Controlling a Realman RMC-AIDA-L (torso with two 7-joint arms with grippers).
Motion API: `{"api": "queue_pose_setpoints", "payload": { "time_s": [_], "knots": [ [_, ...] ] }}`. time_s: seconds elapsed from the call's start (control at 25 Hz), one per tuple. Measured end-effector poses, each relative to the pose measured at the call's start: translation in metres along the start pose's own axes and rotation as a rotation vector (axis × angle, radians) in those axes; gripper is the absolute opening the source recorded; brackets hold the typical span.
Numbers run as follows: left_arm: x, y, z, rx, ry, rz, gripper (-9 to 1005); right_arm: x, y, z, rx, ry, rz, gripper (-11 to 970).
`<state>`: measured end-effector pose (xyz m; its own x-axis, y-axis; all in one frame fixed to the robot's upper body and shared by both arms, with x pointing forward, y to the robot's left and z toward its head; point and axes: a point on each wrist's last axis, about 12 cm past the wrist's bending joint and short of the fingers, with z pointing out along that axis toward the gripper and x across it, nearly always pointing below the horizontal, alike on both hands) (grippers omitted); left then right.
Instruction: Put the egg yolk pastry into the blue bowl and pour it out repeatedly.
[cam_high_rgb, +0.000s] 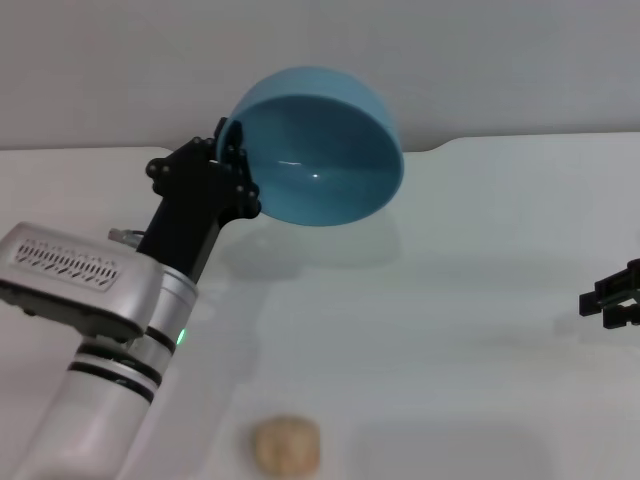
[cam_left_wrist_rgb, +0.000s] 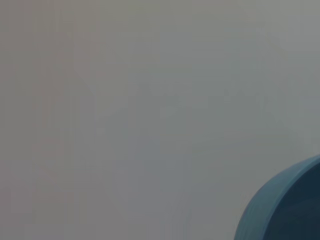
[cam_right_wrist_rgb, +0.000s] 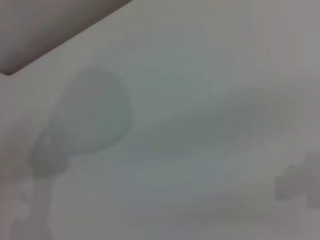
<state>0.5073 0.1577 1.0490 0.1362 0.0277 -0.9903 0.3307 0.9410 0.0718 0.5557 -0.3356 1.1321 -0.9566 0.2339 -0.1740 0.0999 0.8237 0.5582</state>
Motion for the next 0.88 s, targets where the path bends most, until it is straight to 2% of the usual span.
{"api": "queue_pose_setpoints", "payload": {
  "time_s": [0.28,0.48,0.6,0.68,0.76,0.88],
  "knots": [
    [0.002,-0.001,0.017,0.029,0.056,0.007,1,-0.002,0.005,0.002,-0.014,-0.001,-0.028,320],
    [0.002,0.007,0.033,0.022,0.084,0.025,1,-0.003,0.016,0.006,-0.071,-0.003,-0.055,320],
    [0.001,0.015,0.048,0.006,0.145,0.008,1,-0.003,0.024,0.009,-0.114,0.005,-0.078,321],
    [0.0,0.021,0.062,0.003,0.225,-0.014,1,-0.003,0.031,0.013,-0.127,0.021,-0.102,321],
    [0.001,0.029,0.08,0.027,0.365,-0.029,1,-0.003,0.042,0.019,-0.132,0.046,-0.14,321],
    [-0.002,0.049,0.104,0.056,0.593,-0.082,1,-0.005,0.058,0.029,-0.122,0.08,-0.199,321]
  ]
}}
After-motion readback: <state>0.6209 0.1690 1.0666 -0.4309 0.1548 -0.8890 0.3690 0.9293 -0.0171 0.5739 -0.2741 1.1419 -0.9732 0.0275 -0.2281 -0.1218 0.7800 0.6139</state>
